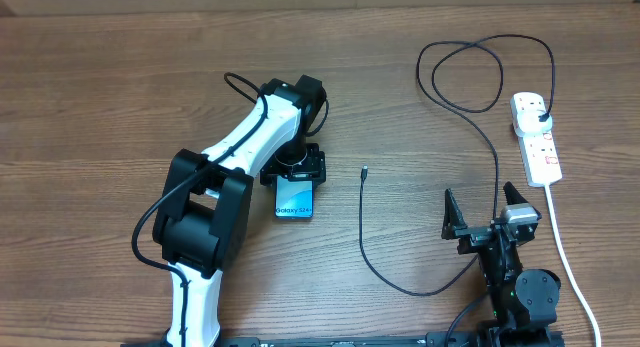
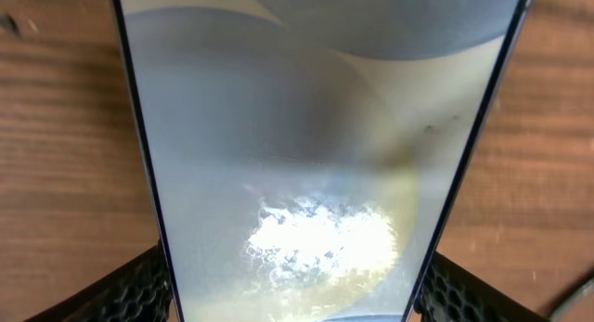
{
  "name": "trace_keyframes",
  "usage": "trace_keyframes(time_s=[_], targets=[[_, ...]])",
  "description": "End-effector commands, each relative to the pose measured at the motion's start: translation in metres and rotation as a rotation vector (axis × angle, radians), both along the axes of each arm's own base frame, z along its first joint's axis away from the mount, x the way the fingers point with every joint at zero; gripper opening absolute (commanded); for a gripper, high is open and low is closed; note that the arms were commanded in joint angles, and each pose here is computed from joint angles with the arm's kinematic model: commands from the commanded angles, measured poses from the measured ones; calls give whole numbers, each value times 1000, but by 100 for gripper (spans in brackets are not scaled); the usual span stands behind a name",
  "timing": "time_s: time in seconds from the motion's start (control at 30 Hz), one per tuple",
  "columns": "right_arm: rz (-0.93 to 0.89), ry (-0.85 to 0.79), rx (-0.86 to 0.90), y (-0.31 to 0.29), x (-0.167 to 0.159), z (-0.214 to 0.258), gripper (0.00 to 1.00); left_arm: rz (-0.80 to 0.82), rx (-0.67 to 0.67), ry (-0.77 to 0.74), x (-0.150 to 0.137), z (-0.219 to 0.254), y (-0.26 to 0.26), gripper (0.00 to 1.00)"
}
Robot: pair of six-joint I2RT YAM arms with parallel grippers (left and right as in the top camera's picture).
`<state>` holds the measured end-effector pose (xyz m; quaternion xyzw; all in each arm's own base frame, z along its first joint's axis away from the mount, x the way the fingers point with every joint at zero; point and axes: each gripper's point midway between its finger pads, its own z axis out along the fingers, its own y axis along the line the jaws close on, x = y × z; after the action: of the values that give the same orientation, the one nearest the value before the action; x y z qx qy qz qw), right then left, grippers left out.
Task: Plug charger to phone and switch on socket
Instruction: 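Lift the phone with the left gripper and rotate it upright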
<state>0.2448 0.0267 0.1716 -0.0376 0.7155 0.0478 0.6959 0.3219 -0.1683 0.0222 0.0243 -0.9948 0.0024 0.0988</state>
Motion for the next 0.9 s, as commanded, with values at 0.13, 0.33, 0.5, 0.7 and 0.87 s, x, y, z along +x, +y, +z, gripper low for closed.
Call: trace_keyframes(time_s=[0.13,0.33,0.5,0.7,0.87], targets=[[-2,-2,5,0,0,-2,100,-86,-225,118,-14,26,-23,79],[-2,-2,5,0,0,-2,100,-87,-391,240,-35,45,-33,79],[-2,-2,5,0,0,-2,100,-40,-537,318,-44,64,-39,77],[-2,-2,5,0,0,-2,100,126,-737,375,-34,91,-42,78],[-2,-2,5,0,0,-2,100,253,-896,404,-21,115,-42,75]])
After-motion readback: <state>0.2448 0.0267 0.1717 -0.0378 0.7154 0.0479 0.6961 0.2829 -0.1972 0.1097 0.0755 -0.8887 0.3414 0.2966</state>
